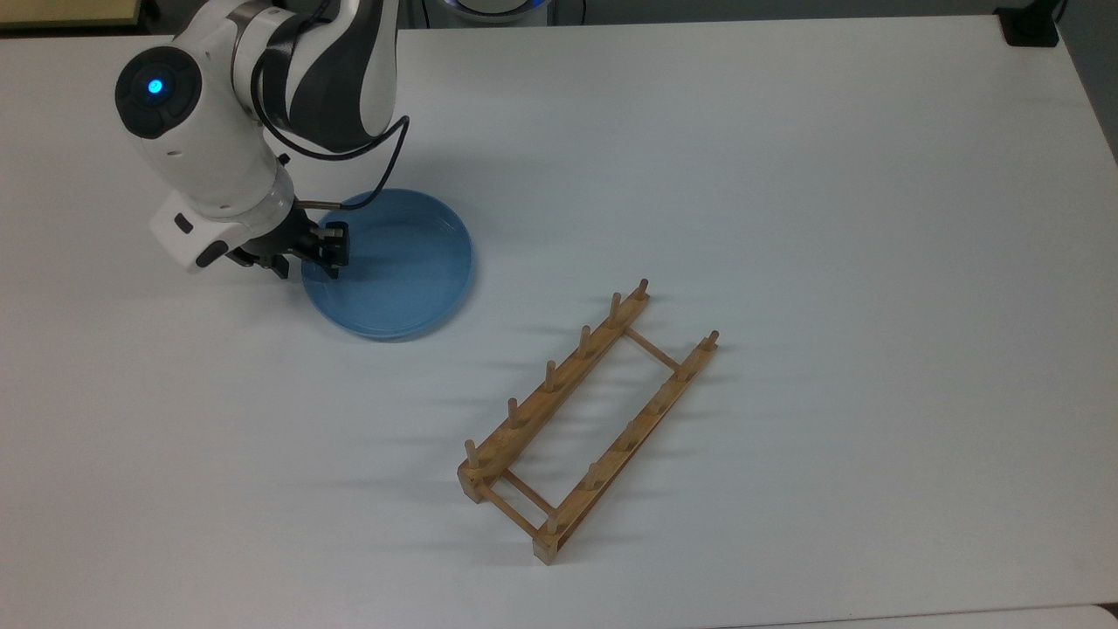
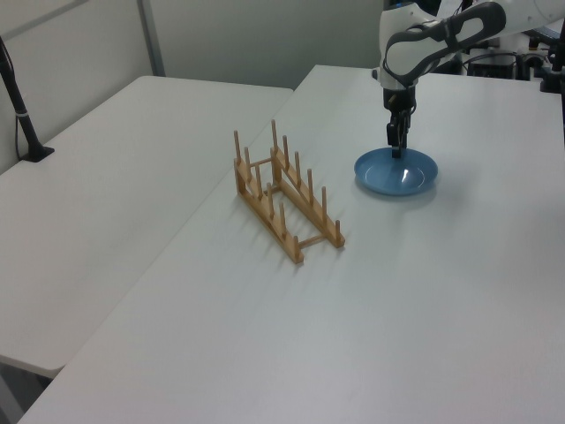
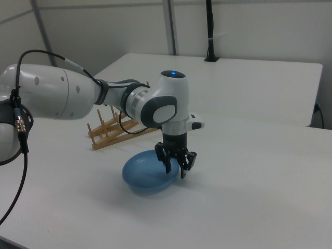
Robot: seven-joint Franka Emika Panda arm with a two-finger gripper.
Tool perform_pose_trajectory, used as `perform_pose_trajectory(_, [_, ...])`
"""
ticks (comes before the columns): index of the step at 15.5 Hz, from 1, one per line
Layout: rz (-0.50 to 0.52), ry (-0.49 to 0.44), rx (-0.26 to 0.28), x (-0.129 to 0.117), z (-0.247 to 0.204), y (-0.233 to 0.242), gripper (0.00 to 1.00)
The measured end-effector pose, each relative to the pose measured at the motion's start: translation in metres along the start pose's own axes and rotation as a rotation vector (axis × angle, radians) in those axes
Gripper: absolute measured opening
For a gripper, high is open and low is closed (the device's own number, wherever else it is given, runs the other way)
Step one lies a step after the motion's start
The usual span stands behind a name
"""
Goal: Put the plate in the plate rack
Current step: 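Close the gripper on the blue plate's rim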
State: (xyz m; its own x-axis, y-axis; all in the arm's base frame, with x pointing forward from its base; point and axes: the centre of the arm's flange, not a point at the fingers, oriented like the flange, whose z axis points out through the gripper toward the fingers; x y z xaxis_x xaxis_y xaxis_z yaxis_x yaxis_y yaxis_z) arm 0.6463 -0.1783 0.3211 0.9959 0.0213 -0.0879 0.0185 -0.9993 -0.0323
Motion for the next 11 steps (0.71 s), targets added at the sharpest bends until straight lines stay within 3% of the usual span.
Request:
perform_pose_trajectory(3, [-0.008, 0.002, -0.001, 0.0005, -0.0011, 0.0000, 0.32])
perform_pose_trajectory(6, [-0.022, 0.003, -0.001, 0.0007, -0.0015, 0.0000, 0.29])
perform_pose_trajectory(7, [-0.028, 0.003, -0.001, 0.0007, -0.0016, 0.0000, 0.20])
perform_pose_trajectory(11, [-0.051, 0.011, 0.001, 0.0012, -0.0057, -0.0001, 0.07])
